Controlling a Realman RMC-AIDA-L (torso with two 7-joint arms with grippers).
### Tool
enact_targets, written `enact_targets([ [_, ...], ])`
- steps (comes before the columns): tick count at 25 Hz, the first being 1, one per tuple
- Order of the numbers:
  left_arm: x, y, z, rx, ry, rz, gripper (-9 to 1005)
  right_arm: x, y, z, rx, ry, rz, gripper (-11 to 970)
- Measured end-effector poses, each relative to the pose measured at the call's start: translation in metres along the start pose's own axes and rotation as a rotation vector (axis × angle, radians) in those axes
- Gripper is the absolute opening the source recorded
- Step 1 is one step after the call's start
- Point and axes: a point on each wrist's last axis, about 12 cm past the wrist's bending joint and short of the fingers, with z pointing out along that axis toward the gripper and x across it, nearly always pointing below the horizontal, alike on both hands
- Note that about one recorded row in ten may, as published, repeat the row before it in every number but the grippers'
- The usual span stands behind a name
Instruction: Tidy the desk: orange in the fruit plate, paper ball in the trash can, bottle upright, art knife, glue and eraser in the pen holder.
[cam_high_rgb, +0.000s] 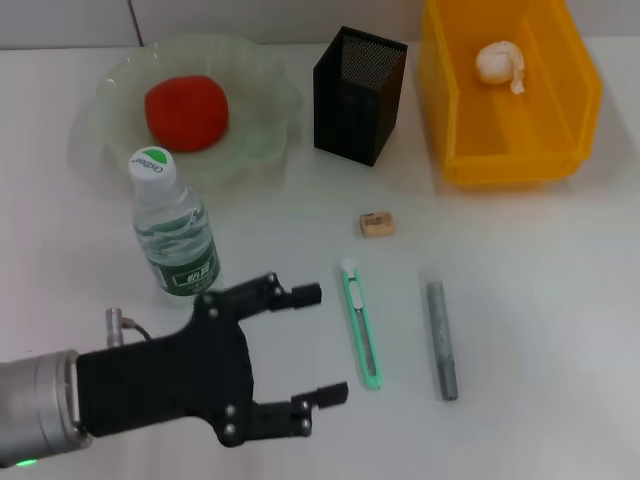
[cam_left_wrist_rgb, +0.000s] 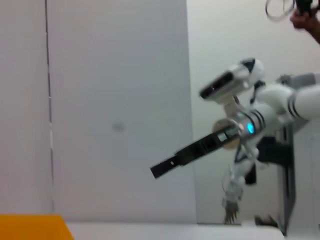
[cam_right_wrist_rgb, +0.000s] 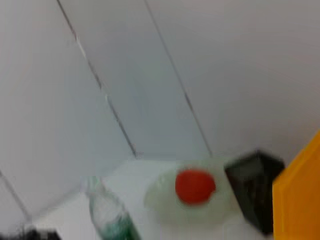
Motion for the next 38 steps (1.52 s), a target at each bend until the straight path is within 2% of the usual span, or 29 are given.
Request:
enact_targets([
  [1, 0.009, 0.000, -0.001, 0.007, 0.039, -0.013, 813, -0.008, -0.002, 0.012, 0.004, 0.122, -0.012, 830],
  [2, 0.009, 0.000, -0.001, 0.007, 0.039, -0.013, 813, -0.008, -0.002, 0.012, 0.004, 0.122, -0.012, 830],
  [3, 0.009, 0.000, -0.001, 0.007, 0.039, -0.013, 813, -0.019, -0.003, 0.028, 0.017, 0.240, -0.006, 830],
  [4, 0.017, 0.001, -0.005, 0.003, 0.067, -0.033, 813, -0.019, -0.003, 0.028, 0.017, 0.240, -0.006, 830],
  [5, 0.018, 0.001, -0.006, 0.001, 0.069, -0.035, 813, -0.026, -0.003, 0.040, 0.018, 0.298, -0.009, 830],
  [6, 0.022, 0.001, -0.012, -0.017, 0.082, -0.030, 813, -0.040, 0.002, 0.067, 0.009, 0.406, -0.044, 830],
  [7, 0.022, 0.001, -0.012, -0.017, 0.082, -0.030, 813, -0.040, 0.002, 0.067, 0.009, 0.406, -0.044, 830],
  [8, 0.024, -0.001, -0.017, -0.037, 0.090, -0.015, 813, -0.053, 0.008, 0.095, 0.018, 0.498, -0.088, 829],
  [9, 0.024, -0.001, -0.017, -0.037, 0.090, -0.015, 813, -0.053, 0.008, 0.095, 0.018, 0.498, -0.088, 829],
  [12, 0.031, -0.005, -0.025, -0.076, 0.103, -0.006, 813, -0.074, 0.017, 0.143, 0.083, 0.641, -0.105, 829],
  [13, 0.035, -0.008, -0.031, -0.100, 0.107, -0.006, 813, -0.086, 0.023, 0.171, 0.126, 0.725, -0.123, 828],
  [14, 0.037, -0.011, -0.035, -0.108, 0.105, -0.005, 813, -0.090, 0.027, 0.186, 0.141, 0.764, -0.125, 827],
  [15, 0.037, -0.011, -0.035, -0.108, 0.105, -0.005, 813, -0.090, 0.027, 0.186, 0.141, 0.764, -0.125, 826],
  [16, 0.038, -0.014, -0.039, -0.116, 0.103, 0.015, 813, -0.097, 0.033, 0.216, 0.158, 0.813, -0.099, 825],
  [17, 0.038, -0.014, -0.039, -0.116, 0.103, 0.015, 813, -0.097, 0.033, 0.216, 0.158, 0.813, -0.099, 825],
  [18, 0.038, -0.014, -0.040, -0.119, 0.106, 0.025, 813, -0.103, 0.038, 0.244, 0.166, 0.838, -0.036, 825],
  [19, 0.039, -0.014, -0.041, -0.121, 0.114, 0.034, 813, -0.103, 0.038, 0.244, 0.166, 0.838, -0.036, 825],
  [20, 0.040, -0.013, -0.041, -0.121, 0.125, 0.038, 813, -0.106, 0.040, 0.257, 0.167, 0.848, -0.010, 825],
  [21, 0.040, -0.012, -0.043, -0.120, 0.137, 0.040, 813, -0.109, 0.043, 0.280, 0.165, 0.873, 0.031, 825],
  [22, 0.040, -0.012, -0.043, -0.120, 0.137, 0.040, 813, -0.109, 0.043, 0.280, 0.165, 0.873, 0.031, 824],
  [23, 0.041, -0.010, -0.044, -0.125, 0.141, 0.040, 813, -0.109, 0.045, 0.300, 0.172, 0.880, 0.047, 824],
  [24, 0.041, -0.009, -0.044, -0.134, 0.145, 0.036, 813, -0.109, 0.045, 0.300, 0.172, 0.880, 0.047, 824],
  [26, 0.043, -0.007, -0.044, -0.142, 0.146, 0.027, 813, -0.103, 0.047, 0.316, 0.184, 0.900, 0.038, 824],
  [28, 0.044, -0.005, -0.042, -0.145, 0.145, 0.017, 813, -0.090, 0.046, 0.330, 0.214, 0.934, 0.021, 824],
  [30, 0.044, -0.005, -0.042, -0.145, 0.145, 0.017, 813, -0.086, 0.045, 0.333, 0.223, 0.938, 0.023, 824],
  [33, 0.048, 0.003, -0.036, -0.150, 0.150, -0.004, 813, -0.078, 0.043, 0.337, 0.236, 0.943, 0.044, 824],
  [38, 0.052, 0.013, -0.025, -0.141, 0.180, 0.002, 813, -0.057, 0.050, 0.345, 0.217, 0.926, 0.055, 825],
])
